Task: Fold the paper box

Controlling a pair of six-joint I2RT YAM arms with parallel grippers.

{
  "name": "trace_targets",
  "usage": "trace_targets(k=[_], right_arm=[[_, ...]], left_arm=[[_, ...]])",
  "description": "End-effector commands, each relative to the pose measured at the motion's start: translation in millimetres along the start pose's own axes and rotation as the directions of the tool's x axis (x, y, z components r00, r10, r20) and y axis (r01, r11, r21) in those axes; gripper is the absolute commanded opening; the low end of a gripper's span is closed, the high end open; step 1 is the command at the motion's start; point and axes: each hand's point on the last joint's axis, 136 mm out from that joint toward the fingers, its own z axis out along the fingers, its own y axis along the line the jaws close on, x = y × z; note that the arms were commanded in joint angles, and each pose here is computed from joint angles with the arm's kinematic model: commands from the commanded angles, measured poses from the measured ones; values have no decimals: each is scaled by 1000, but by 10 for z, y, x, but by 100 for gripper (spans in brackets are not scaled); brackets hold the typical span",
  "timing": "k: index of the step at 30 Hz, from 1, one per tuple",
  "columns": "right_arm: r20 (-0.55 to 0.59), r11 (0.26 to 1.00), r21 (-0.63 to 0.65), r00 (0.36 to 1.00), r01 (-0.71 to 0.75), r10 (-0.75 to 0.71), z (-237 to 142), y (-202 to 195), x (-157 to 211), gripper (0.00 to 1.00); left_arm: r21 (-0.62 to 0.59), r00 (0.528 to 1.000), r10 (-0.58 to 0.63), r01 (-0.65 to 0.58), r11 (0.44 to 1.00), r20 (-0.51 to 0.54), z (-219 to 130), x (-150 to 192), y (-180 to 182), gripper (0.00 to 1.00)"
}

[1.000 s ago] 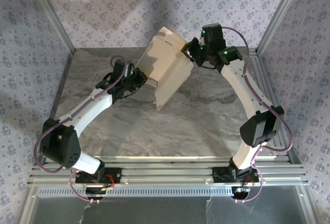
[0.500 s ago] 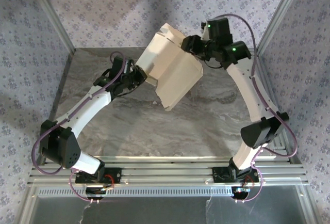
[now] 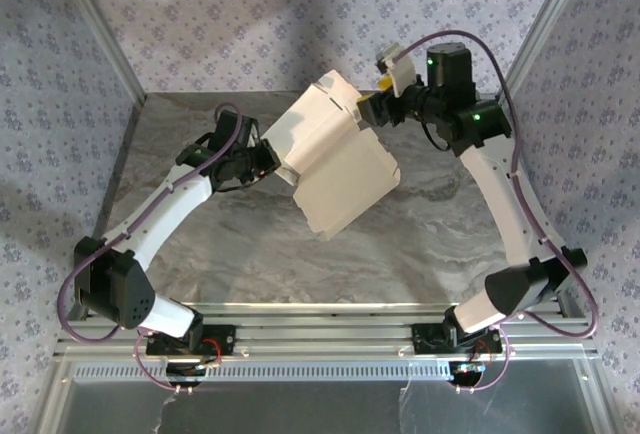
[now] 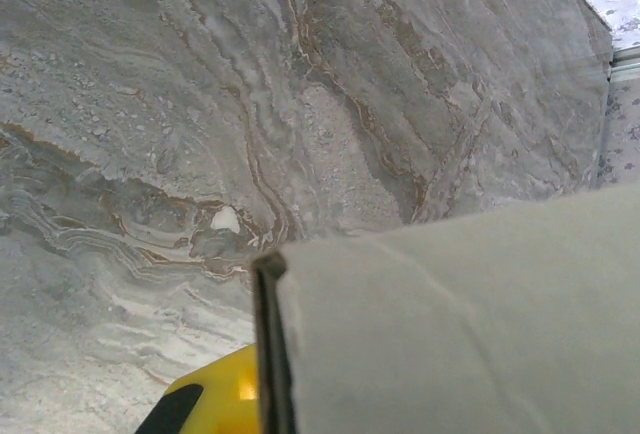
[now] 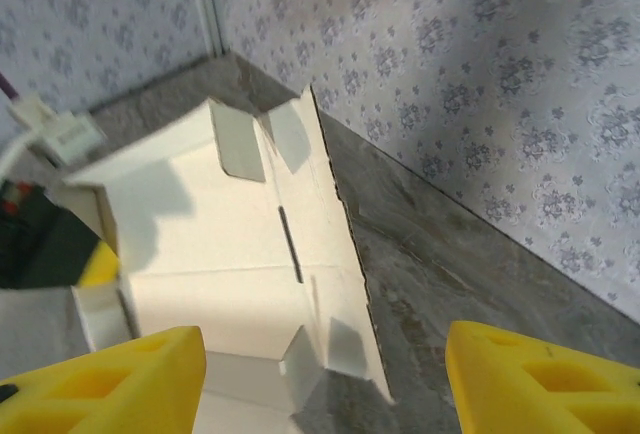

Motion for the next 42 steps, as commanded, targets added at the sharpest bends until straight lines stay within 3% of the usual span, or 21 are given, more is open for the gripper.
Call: trace_targets(k=[1,8,11,17,23,27,29,32,36,42], right_arm=[[0,985,9,985,171,-171,154,-73,22,66],[-62,979,16,977,204,-203,472,-134,83,65],[-82,975,40,973,218,-214,583,-174,84,60],[-107,968,82,968,238,-229,676,-203,61,30],[-115,954,159,964,256,-239,619,-284,4,24],[-129,938,177,951,299,-280,646,-201,-40,2],[-160,921,205,940,330,-301,675,-161,-27,0],[-198,869,311,921,384,-336,697,-152,-42,0],[-254,741,480,883,469,-395,680,-161,-36,0],[-304,597,595,838,538,-453,657,-76,-125,0]], left_arm=[[37,998,52,-52,998,21,-257,-53,-142,0],[36,997,77,-78,996,16,-285,-40,-158,0],[35,996,84,-84,996,15,-284,-40,-174,0],[35,996,90,-90,995,16,-304,-40,-183,0],[31,996,91,-91,995,14,-308,-32,-175,0],[33,996,89,-89,996,12,-299,-34,-189,0],[37,996,86,-86,996,13,-299,-40,-209,0],[41,996,85,-85,996,14,-301,-50,-231,0],[46,997,81,-81,996,14,-310,-51,-250,0],[48,997,77,-77,996,9,-306,-33,-252,0]])
